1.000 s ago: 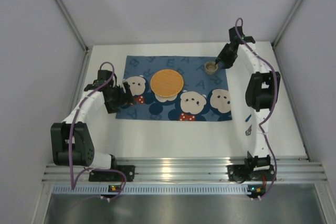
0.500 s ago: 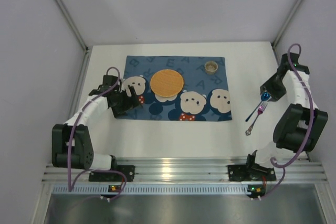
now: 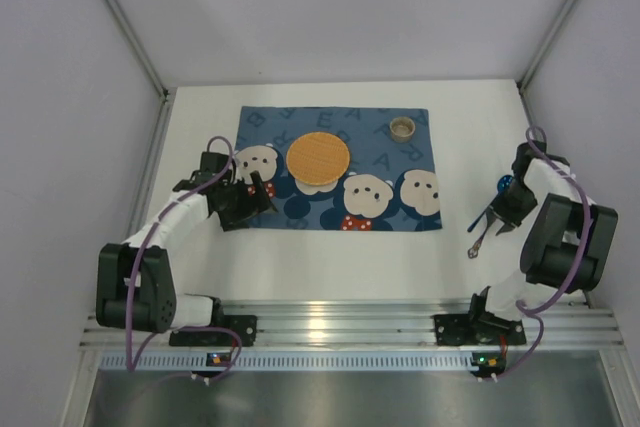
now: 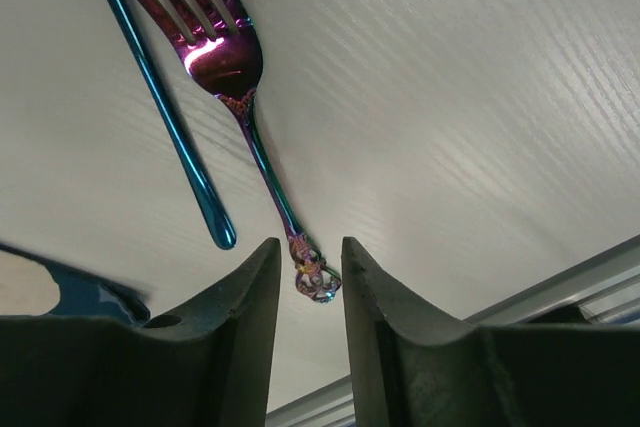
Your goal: Set the dinner table for one person
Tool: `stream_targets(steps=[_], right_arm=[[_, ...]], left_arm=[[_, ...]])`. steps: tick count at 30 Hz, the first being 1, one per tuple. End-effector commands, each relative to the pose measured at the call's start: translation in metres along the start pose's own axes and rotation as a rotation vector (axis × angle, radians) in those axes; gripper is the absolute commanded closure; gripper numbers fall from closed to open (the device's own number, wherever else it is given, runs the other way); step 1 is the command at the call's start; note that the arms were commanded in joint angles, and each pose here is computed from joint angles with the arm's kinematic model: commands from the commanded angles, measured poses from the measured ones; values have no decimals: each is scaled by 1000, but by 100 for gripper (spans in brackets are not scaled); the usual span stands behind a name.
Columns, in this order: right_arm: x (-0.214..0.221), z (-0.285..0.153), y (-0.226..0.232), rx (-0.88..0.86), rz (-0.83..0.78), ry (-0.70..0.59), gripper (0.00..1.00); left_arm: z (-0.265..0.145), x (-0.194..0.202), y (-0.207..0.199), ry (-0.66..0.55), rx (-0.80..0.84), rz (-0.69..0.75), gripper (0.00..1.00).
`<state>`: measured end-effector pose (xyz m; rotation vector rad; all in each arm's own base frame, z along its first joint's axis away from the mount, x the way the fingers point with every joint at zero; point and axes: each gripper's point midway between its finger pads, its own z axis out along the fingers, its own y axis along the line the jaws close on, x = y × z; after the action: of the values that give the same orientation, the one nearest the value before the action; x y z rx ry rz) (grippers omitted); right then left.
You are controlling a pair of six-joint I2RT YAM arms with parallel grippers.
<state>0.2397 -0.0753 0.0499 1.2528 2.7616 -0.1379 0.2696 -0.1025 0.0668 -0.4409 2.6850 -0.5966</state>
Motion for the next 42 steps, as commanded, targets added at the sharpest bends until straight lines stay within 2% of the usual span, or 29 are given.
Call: stream_targets(steps=[1,10,17,19,23,24,28,31,36,42], right_arm=[[-11,10,0,-10,4,-53,70],[-26,24,17,-62,-2,-71,74],[-24,42,17,-41,-20,-47,76],[-22,47,16,-35,-25,-36,79],[-21,54,16,-35,-49,-26,92],[-22,54,17,-38,-61,-28,100],[-26,43,20,-61,-70,-52,100],[-22,26,23,-87,-74,-60,100],[-8,-20,47,-185,-104,-107,100],[41,-91,111,-374,-259,-140,100]], left_arm=[[-13,-11,-13,-58,41,26,2],[-27,-3,-10,-72,28,34,2],[-33,-4,-11,-86,24,28,2],[-35,-4,-11,-89,22,27,2],[-42,-6,-13,-104,23,26,2],[-44,-6,-14,-104,23,26,2],[-54,-12,-25,-136,42,53,2],[-66,-19,-47,-176,51,133,2],[-80,-20,-112,-196,196,276,2],[-90,3,-219,-85,613,424,2]])
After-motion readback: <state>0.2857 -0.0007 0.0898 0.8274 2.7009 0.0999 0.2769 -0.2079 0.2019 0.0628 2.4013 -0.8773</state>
